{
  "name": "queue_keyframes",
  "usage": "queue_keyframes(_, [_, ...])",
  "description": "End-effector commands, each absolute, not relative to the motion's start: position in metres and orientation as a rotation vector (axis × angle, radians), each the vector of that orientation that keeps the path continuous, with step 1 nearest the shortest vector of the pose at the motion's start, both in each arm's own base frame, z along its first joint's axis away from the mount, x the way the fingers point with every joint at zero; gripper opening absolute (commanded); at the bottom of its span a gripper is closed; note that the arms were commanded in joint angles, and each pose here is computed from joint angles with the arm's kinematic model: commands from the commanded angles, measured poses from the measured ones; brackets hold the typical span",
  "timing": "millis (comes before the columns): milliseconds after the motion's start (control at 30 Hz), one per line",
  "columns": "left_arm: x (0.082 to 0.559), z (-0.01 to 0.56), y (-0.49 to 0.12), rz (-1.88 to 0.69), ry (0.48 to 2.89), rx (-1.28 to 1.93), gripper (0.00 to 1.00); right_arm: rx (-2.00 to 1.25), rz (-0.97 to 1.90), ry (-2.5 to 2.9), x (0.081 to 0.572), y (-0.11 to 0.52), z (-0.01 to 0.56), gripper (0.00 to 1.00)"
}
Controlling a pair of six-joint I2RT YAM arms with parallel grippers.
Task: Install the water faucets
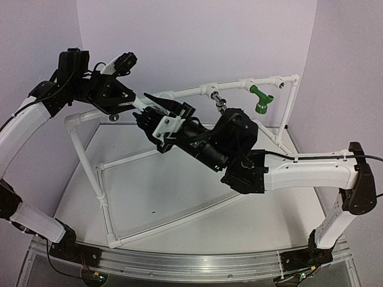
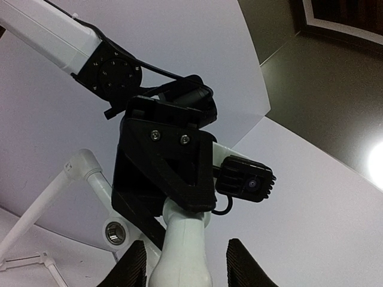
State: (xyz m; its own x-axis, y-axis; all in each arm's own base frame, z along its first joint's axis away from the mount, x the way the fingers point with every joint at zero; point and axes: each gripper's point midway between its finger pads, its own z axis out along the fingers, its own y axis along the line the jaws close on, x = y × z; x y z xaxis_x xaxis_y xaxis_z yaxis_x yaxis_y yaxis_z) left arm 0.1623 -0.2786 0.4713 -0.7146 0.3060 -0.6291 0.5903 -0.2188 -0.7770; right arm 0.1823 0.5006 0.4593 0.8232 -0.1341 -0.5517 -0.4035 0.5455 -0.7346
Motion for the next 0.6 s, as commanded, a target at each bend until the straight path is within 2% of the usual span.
queue_keyframes(0, [0.147, 0.482, -0.272, -2.036, 1.741, 1.150, 0.00, -0.931, 0.179, 0.547, 0.179, 0.496, 0.488, 0.41])
queue_keyframes(200, [0.147, 0.481, -0.272, -2.034, 1.739, 1.153, 0.00, -0.925, 0.182, 0.552, 0.181, 0.497, 0.489, 0.33])
queue_keyframes(367, [0.149, 0.479, -0.273, -2.021, 1.745, 1.143, 0.00, -0.920, 0.187, 0.556, 0.181, 0.494, 0.491, 0.20])
queue_keyframes(433, [0.153, 0.477, -0.275, -2.012, 1.757, 1.128, 0.04, -0.916, 0.188, 0.559, 0.180, 0.491, 0.492, 0.15])
queue_keyframes(500, [0.156, 0.477, -0.276, -1.994, 1.761, 1.117, 0.13, -0.917, 0.192, 0.562, 0.179, 0.488, 0.492, 0.10])
queue_keyframes(567, [0.158, 0.478, -0.277, -1.975, 1.758, 1.110, 0.17, -0.918, 0.192, 0.565, 0.178, 0.485, 0.491, 0.07])
